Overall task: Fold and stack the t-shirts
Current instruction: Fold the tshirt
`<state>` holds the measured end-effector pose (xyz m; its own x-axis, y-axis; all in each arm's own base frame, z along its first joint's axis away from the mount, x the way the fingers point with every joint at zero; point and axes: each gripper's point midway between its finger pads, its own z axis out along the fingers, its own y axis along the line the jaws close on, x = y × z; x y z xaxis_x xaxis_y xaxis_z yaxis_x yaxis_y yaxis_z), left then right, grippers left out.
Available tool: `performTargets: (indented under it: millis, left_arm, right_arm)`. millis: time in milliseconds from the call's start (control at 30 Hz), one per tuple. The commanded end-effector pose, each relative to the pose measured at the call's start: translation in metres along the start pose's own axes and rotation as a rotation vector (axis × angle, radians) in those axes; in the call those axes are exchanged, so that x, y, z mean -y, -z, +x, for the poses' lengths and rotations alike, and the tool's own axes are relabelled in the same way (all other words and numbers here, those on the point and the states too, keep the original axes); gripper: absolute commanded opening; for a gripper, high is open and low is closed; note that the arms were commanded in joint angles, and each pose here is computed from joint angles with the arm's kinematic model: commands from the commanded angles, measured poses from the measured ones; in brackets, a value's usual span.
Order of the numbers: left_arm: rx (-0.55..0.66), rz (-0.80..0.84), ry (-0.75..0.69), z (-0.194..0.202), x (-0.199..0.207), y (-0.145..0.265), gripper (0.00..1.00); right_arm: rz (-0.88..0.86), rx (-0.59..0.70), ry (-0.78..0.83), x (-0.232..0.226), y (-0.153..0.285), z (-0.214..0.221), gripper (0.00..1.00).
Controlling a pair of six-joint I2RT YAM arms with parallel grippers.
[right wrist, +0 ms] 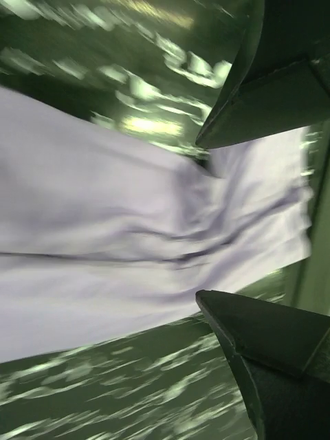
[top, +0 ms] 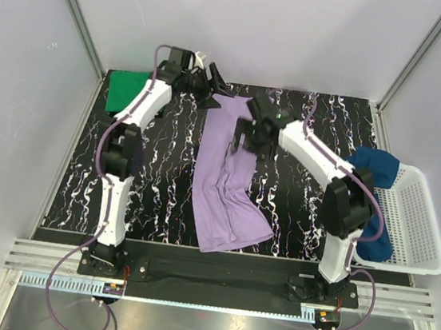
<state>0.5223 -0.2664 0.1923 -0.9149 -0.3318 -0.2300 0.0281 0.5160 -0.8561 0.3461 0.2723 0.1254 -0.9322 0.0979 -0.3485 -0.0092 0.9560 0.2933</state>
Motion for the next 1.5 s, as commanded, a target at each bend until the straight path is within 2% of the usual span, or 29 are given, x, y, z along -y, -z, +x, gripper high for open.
performTargets:
  millis: [0,33,67,100,133,167,200,400,433,467,533,567,633,800,933,1033,1133,1233,1333,1467]
  left_arm:
    - [0.226,-0.184,-0.144,-0.008,0.026,0.080,0.76]
    - [0.224,-0.268,-0.114,0.010,-0.004,0.085,0.76]
    - [0.274,-0.299,-0.122,0.012,-0.010,0.095,0.76]
    - [0.351,-0.350,-0.132,0.011,-0.013,0.112,0.76]
    - [0.415,-0.335,-0.156,0.016,0.004,0.137,0.76]
    - [0.406,-0.368,-0.137,0.032,-0.014,0.141,0.76]
    - [0.445,-0.357,-0.155,0.038,-0.003,0.158,0.76]
    - [0.376,-0.414,-0.155,0.116,-0.030,0.182,0.76]
    - [0.345,-0.440,-0.150,0.127,-0.042,0.177,0.76]
    - [0.349,-0.425,-0.175,0.140,-0.035,0.184,0.75]
    - [0.313,-0.461,-0.158,0.167,-0.058,0.185,0.75]
    - [0.312,-0.440,-0.166,0.179,-0.054,0.189,0.75]
    - [0.257,-0.465,-0.120,0.206,-0.074,0.189,0.75]
    - [0.219,-0.459,-0.101,0.243,-0.083,0.199,0.75]
    - [0.152,-0.490,-0.117,0.262,-0.092,0.195,0.76]
    - [0.068,-0.506,-0.114,0.277,-0.097,0.184,0.77]
    - [0.030,-0.508,-0.136,0.285,-0.094,0.176,0.79]
    - [-0.019,-0.502,-0.144,0.292,-0.096,0.166,0.80]
    - [-0.086,-0.470,-0.138,0.300,-0.099,0.151,0.79]
    - [-0.158,-0.411,-0.125,0.311,-0.095,0.131,0.74]
  right_arm:
    - [0.177,0.144,-0.028,0.023,-0.005,-0.073,0.91]
    - [0.211,0.166,-0.025,0.024,-0.008,-0.085,0.91]
    - [0.227,0.181,-0.020,0.018,-0.019,-0.102,0.91]
    - [0.235,0.193,-0.019,0.016,-0.024,-0.110,0.91]
    - [0.233,0.199,-0.009,0.014,-0.031,-0.117,0.90]
    - [0.235,0.202,0.001,0.010,-0.044,-0.125,0.90]
    - [0.251,0.206,0.002,0.010,-0.051,-0.128,0.90]
    - [0.256,0.172,0.048,0.015,-0.111,-0.121,0.86]
    - [0.263,0.175,0.061,0.015,-0.111,-0.121,0.86]
    - [0.272,0.180,0.077,0.017,-0.120,-0.118,0.85]
    - [0.268,0.178,0.114,0.015,-0.129,-0.114,0.85]
    - [0.271,0.165,0.132,0.016,-0.139,-0.111,0.85]
    - [0.281,0.146,0.142,0.020,-0.149,-0.109,0.85]
    - [0.275,0.143,0.116,0.045,-0.181,-0.128,0.85]
    - [0.178,0.193,0.144,0.048,-0.191,-0.157,0.83]
    - [0.125,0.260,0.225,0.035,-0.182,-0.178,0.85]
    - [0.123,0.338,0.208,0.029,-0.144,-0.203,0.88]
    - [0.110,0.436,0.200,0.013,-0.067,-0.228,0.94]
    - [0.156,0.397,0.168,0.023,-0.015,-0.209,0.95]
    - [0.129,0.241,0.152,0.036,0.025,-0.144,0.95]
